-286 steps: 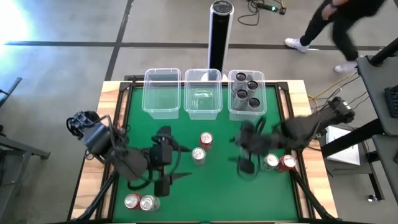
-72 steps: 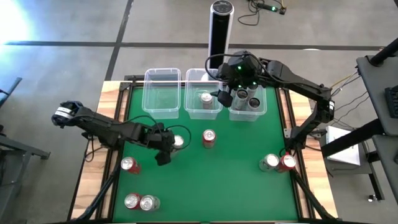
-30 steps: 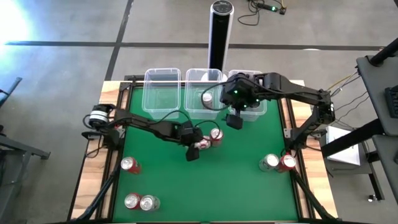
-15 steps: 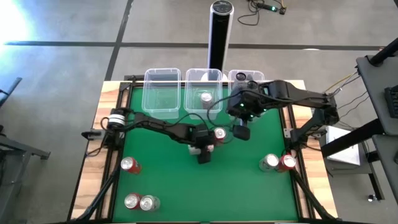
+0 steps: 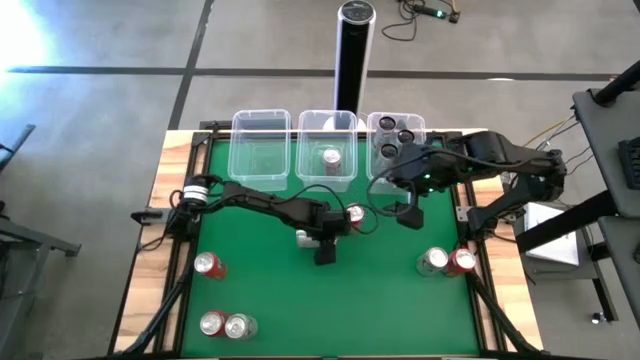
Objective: Sort soda cans
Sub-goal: Put the top left white soda can into the middle transparent bin
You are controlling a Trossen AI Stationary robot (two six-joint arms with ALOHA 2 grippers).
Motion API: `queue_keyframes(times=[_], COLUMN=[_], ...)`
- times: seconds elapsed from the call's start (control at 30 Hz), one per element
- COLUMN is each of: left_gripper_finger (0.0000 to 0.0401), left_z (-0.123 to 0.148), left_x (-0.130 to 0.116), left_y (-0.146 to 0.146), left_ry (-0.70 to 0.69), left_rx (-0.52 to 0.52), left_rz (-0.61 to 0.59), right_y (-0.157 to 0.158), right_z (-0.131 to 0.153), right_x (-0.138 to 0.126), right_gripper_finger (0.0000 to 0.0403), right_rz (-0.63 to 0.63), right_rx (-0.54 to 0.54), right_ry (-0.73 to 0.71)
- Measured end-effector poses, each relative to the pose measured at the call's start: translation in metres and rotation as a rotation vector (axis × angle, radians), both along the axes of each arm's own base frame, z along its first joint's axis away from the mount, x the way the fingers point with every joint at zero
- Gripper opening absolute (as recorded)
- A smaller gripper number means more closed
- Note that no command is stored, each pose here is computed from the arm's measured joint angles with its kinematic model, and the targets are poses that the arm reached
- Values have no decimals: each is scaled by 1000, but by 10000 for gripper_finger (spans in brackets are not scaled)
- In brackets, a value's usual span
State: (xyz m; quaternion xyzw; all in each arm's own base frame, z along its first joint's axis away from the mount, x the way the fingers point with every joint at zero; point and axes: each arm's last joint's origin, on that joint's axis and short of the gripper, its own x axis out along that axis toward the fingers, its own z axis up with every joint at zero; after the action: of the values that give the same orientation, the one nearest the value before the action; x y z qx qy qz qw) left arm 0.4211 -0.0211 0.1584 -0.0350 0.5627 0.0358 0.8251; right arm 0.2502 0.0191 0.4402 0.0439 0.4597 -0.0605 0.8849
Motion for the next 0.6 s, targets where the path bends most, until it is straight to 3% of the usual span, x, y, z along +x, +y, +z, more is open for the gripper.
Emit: queue_keyframes(times=[0.27,0.47,0.6], left_gripper_finger=[285,285,285], left_z=[88,163,196], left_x=[-29,-58,-75], left_y=[4,10,15], left_ry=[-138,-435,-584], left_rx=[96,110,143], left_rz=[93,250,335], right_y=[-1,-1,-1], right_z=[2,-4,-8], right_x=[-8,-5,6], right_gripper_finger=[375,375,375], right_rz=[51,100,128], right_rx=[-52,-88,-121], right_ry=[-88,-215,-321])
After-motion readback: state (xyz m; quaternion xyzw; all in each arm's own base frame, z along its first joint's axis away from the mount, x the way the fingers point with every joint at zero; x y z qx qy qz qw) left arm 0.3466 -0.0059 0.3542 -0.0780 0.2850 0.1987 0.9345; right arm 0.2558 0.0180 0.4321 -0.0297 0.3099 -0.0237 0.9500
